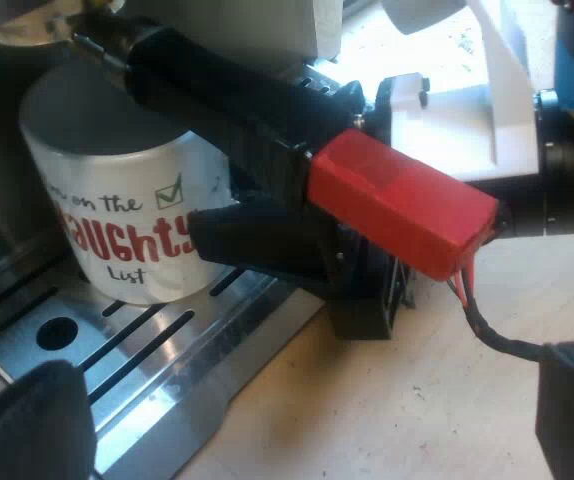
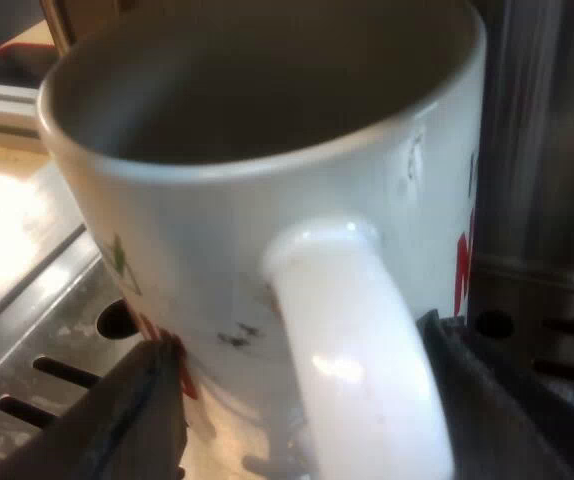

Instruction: Place mug into machine

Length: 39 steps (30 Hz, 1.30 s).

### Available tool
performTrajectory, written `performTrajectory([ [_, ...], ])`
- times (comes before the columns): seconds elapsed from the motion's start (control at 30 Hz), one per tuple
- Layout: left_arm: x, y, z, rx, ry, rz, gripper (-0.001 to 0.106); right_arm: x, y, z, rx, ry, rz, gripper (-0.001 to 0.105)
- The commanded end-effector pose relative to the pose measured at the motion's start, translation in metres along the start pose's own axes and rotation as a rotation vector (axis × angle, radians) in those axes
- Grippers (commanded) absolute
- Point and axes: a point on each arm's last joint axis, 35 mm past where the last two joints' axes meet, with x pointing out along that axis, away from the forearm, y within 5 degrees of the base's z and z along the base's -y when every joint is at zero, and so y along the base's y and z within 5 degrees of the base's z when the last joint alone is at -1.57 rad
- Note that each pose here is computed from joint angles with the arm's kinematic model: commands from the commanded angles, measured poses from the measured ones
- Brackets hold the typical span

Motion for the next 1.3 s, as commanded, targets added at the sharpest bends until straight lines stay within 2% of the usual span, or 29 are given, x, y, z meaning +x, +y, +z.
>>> performTrajectory([
  [0.03, -0.001, -0.001, 0.003, 0.002, -0.016, -0.009, 0.091, 0.004, -0.003, 0.003, 0.000, -0.011, -0.005, 0.054],
  [0.2, -0.001, -0.001, 0.003, 0.002, -0.016, -0.009, 0.091, 0.003, -0.004, 0.003, -0.002, -0.001, -0.013, 0.054],
  [0.3, -0.001, -0.001, 0.003, 0.002, -0.016, -0.009, 0.091, -0.012, 0.000, 0.006, -0.039, 0.071, 0.012, 0.054],
  [0.5, -0.003, -0.003, 0.003, 0.008, -0.025, -0.011, 0.091, -0.042, 0.001, 0.010, -0.096, 0.159, 0.005, 0.054],
  [0.63, -0.012, -0.007, 0.010, 0.035, -0.072, -0.009, 0.091, -0.065, -0.001, 0.016, -0.141, 0.216, 0.014, 0.054],
  [0.73, -0.022, -0.013, 0.017, 0.060, -0.124, -0.006, 0.091, -0.082, -0.003, 0.023, -0.158, 0.228, 0.034, 0.054],
  [0.9, -0.036, -0.020, 0.026, 0.060, -0.184, 0.008, 0.091, -0.100, -0.008, 0.040, -0.147, 0.207, 0.050, 0.054],
  [0.97, -0.045, -0.025, 0.031, 0.062, -0.214, 0.006, 0.091, -0.114, -0.016, 0.054, -0.123, 0.173, 0.048, 0.054],
  [1.07, -0.052, -0.029, 0.033, 0.066, -0.222, 0.009, 0.091, -0.124, -0.022, 0.064, -0.104, 0.143, 0.046, 0.051],
  [1.2, -0.065, -0.036, 0.032, 0.075, -0.238, 0.013, 0.091, -0.139, -0.031, 0.084, -0.061, 0.062, 0.044, 0.029],
  [1.3, -0.075, -0.042, 0.032, 0.086, -0.258, 0.013, 0.091, -0.147, -0.036, 0.099, -0.037, 0.009, 0.052, 0.018],
])
